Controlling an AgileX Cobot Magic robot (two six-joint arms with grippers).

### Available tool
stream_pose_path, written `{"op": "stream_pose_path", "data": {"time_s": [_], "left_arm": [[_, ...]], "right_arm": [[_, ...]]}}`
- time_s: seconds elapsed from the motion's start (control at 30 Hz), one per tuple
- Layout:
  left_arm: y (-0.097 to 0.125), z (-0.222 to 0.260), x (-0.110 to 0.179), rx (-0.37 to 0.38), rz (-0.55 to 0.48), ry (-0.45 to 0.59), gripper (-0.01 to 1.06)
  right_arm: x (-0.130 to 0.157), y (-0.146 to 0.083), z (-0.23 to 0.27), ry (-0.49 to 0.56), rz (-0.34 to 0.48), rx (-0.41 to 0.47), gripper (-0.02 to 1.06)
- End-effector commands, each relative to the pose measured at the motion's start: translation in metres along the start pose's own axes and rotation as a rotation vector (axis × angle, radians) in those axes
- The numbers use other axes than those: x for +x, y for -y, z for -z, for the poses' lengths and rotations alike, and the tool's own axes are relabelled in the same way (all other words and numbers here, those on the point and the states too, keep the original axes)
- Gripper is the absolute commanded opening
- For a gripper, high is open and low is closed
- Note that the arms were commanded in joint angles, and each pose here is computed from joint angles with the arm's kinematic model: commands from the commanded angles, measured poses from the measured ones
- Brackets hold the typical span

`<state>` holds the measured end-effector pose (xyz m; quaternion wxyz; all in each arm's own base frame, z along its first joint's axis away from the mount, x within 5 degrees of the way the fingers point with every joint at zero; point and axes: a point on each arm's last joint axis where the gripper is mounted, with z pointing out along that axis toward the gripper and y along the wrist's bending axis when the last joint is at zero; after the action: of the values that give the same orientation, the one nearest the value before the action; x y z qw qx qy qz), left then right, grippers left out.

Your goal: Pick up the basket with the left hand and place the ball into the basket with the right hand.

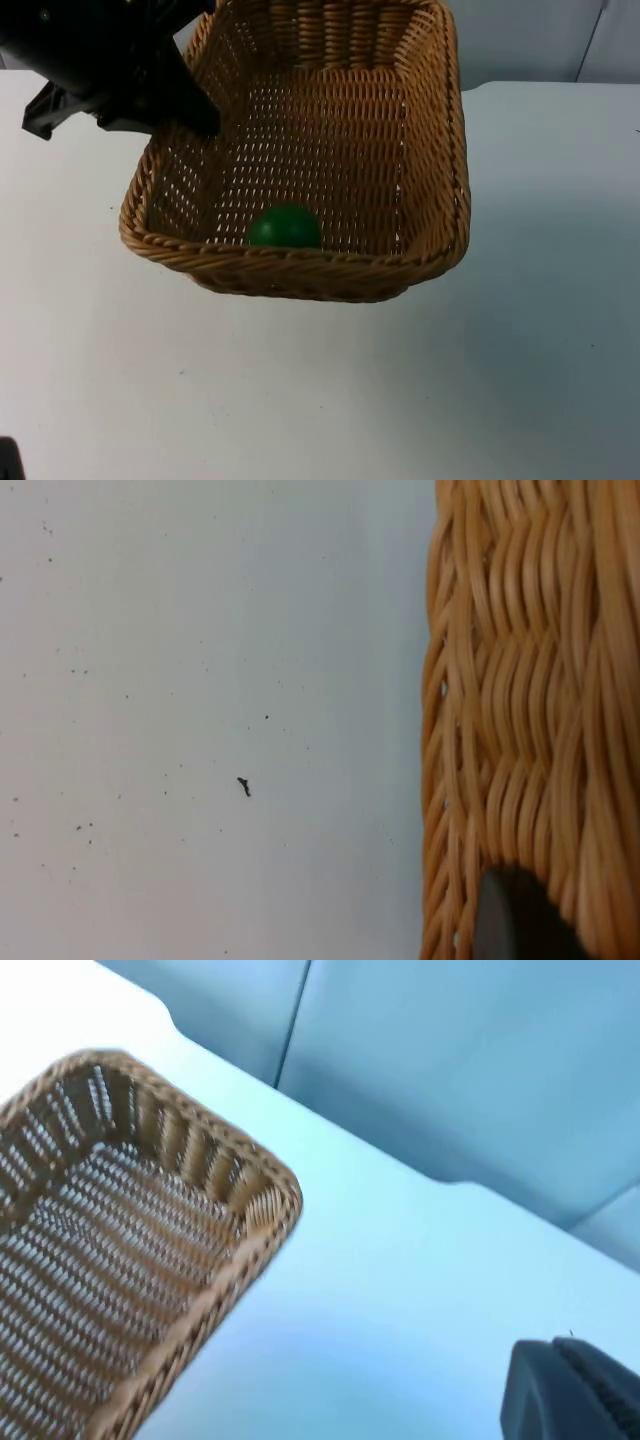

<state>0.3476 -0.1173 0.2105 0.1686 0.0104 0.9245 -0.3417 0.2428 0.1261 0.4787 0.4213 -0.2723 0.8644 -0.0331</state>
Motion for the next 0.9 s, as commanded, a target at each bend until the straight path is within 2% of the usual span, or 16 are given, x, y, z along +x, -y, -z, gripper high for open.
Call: {"op": "stream_pose_path", "data": {"time_s": [0.0, 0.33, 0.73, 0.87], "left_arm": [[0.001, 0.000, -0.002, 0.023, 0.034, 0.021, 0.00], [-0.028, -0.036, 0.005, -0.018, 0.095, -0.070, 0.00], [-0.057, -0.060, 0.003, -0.122, 0.087, -0.024, 0.00], [-0.060, -0.064, 0.004, -0.131, 0.093, -0.026, 0.06]], "right_arm": [[0.003, 0.002, 0.011, 0.000, -0.012, 0.002, 0.00], [0.004, -0.001, 0.020, 0.023, -0.038, -0.054, 0.00], [0.004, -0.002, 0.020, 0.024, -0.041, -0.063, 0.00], [0.004, -0.002, 0.020, 0.024, -0.041, -0.063, 0.00]]}}
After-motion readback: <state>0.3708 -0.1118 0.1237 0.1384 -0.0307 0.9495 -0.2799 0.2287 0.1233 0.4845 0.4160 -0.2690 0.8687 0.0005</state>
